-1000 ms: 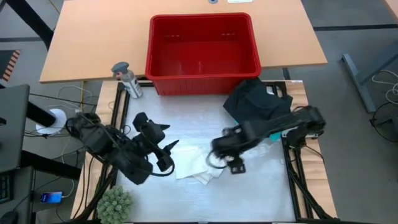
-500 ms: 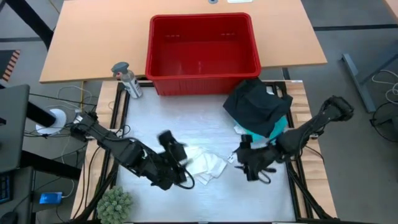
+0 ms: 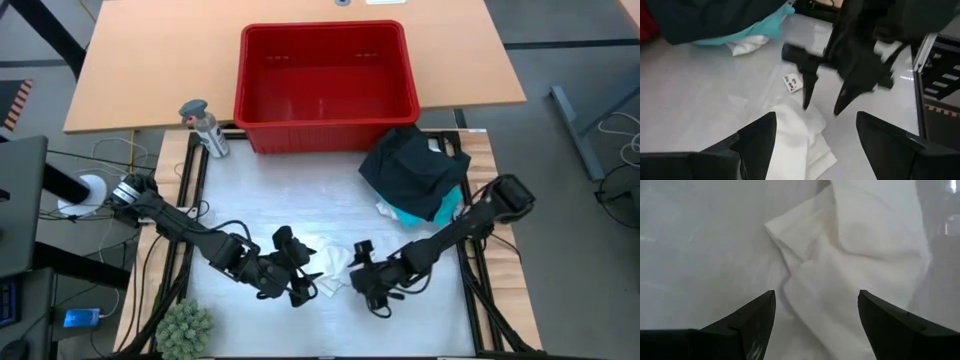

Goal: Fold Laundry from Bin
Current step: Fold the white underwear

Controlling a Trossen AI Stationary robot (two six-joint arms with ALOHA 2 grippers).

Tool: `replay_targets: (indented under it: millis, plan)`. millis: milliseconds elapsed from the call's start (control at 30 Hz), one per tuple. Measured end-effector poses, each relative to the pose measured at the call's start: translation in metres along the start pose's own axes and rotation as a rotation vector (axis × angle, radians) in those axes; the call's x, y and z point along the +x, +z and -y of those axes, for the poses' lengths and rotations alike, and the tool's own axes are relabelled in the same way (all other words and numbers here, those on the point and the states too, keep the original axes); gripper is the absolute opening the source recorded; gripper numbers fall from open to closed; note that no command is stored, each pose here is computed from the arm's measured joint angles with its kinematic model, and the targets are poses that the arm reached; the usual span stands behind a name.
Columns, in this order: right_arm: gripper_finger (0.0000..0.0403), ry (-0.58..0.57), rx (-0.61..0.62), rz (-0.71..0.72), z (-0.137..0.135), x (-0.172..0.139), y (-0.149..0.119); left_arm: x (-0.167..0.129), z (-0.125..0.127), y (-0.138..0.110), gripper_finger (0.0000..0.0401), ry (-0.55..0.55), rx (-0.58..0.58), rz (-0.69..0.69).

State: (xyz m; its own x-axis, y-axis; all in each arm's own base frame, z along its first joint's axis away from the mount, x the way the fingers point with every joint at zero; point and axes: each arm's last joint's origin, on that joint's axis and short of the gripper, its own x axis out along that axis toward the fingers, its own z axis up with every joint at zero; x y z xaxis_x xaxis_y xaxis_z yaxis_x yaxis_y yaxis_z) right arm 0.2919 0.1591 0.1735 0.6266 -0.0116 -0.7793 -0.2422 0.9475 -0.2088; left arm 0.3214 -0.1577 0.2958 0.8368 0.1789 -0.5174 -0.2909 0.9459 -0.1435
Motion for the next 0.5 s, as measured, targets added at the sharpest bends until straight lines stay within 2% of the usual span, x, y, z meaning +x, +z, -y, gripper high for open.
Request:
replay_targets:
  millis: [233,500]
  plan:
    - [0.0296,0.004,-0.033,-0.056,-0.01,0.034,-0.012,-0.002,0.004,-0.004,0.0263,0.005,-0.031,0.024]
    - [0.025,-0.043,0.001,-0.056,-0.006,0.038,-0.006,-0.005,0.007,-0.006,0.0263,0.0,-0.054,0.027]
